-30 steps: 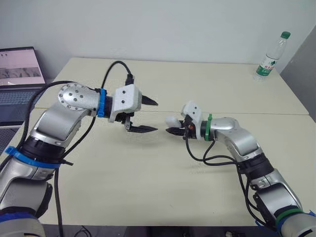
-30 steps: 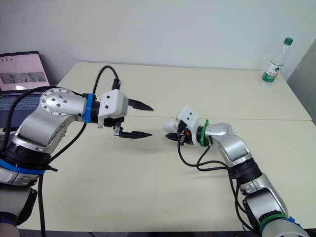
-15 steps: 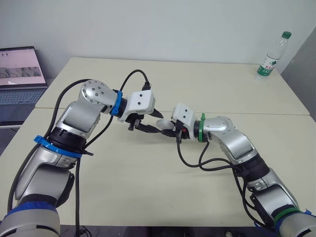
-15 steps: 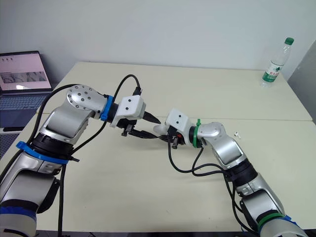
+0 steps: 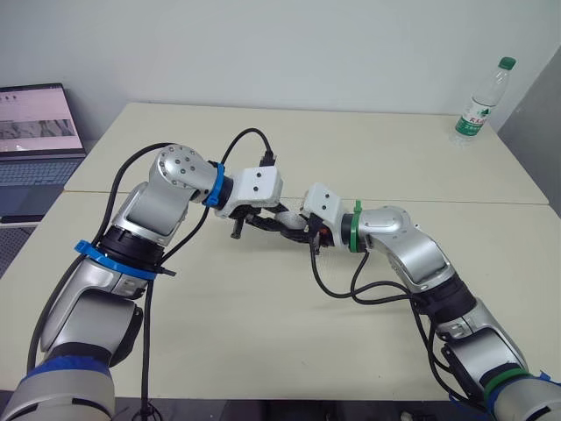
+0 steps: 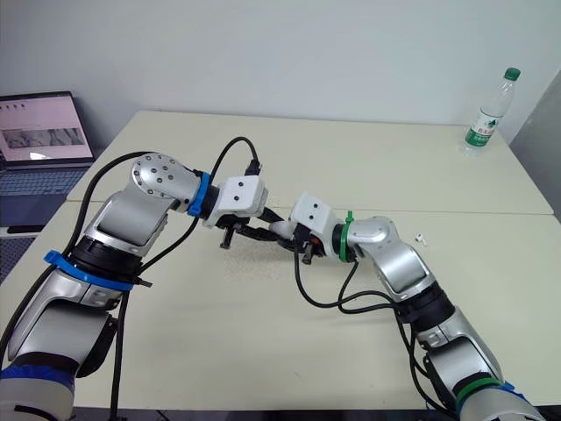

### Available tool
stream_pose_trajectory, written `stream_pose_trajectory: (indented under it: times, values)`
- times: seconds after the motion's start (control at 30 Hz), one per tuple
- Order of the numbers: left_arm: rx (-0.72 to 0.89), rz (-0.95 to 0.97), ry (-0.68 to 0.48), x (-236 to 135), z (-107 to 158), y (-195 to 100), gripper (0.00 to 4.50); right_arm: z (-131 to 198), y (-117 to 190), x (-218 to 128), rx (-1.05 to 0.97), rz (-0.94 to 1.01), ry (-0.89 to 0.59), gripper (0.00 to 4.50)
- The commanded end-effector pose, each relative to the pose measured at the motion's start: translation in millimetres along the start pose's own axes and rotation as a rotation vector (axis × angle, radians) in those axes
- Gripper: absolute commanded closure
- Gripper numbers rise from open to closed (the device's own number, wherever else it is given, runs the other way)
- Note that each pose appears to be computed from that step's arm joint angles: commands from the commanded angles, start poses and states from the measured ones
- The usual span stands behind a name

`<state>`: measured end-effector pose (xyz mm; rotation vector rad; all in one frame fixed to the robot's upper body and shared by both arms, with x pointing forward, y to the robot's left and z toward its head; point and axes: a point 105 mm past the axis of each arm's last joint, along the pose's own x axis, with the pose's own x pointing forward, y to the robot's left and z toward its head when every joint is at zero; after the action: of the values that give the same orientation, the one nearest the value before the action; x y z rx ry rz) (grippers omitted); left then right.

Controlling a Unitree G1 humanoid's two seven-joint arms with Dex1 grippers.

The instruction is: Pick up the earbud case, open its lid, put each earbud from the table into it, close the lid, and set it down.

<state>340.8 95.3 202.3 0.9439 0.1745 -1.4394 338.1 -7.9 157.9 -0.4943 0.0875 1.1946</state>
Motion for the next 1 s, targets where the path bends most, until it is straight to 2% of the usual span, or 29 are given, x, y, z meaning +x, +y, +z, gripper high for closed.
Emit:
stream_pose_trajectory:
  times: [0.03, 0.3, 0.37, 0.4, 0.6, 0.63, 0.67, 0.7, 0.77, 0.87, 1.0]
  values:
    - [0.033, 0.017, -0.011, -4.9, 7.7, 1.6, 3.75, 20.0, 0.3, -0.8, -0.062, 0.007, -0.048, 3.62]
    - [0.005, 0.033, -0.008, -4.2, 1.3, -1.8, 3.75, 24.2, -1.8, -0.8, -0.083, 0.010, -0.057, 3.62]
    - [-0.023, 0.054, -0.051, -4.3, 3.2, -1.5, 3.75, 24.2, -1.0, -4.1, -0.078, 0.030, -0.066, 2.90]
    - [-0.056, 0.071, -0.082, -4.5, 4.2, -0.9, 3.75, 23.9, -0.8, -7.3, -0.067, 0.043, -0.072, 2.69]
    - [-0.238, 0.239, -0.438, -6.7, 15.9, -2.3, 3.75, 24.2, -21.2, -51.8, 0.011, 0.036, -0.129, 0.56]
    - [-0.284, 0.292, -0.461, -5.9, 11.6, -2.2, 3.75, 26.0, -26.6, -61.8, 0.013, 0.023, -0.146, 0.17]
    - [-0.306, 0.316, -0.461, -3.4, 7.2, -5.7, 3.75, 28.1, -31.0, -70.7, 0.012, 0.012, -0.162, 0.03]
    - [-0.325, 0.326, -0.466, -0.7, 5.4, -10.4, 3.75, 29.9, -36.0, -78.0, 0.021, -0.008, -0.174, 0.03]
    - [-0.439, 0.352, -0.582, 0.4, 11.6, -16.7, 3.75, 32.7, -45.3, -90.1, 0.005, -0.056, -0.191, 0.03]
    - [-0.515, 0.387, -0.697, 6.4, 21.6, -29.1, 3.75, 36.0, -48.2, -99.3, 0.008, -0.068, -0.215, 0.03]
    - [-0.570, 0.445, -0.772, 13.0, 29.9, -34.6, 3.75, 40.0, -44.0, -98.8, 0.007, -0.045, -0.235, 0.03]
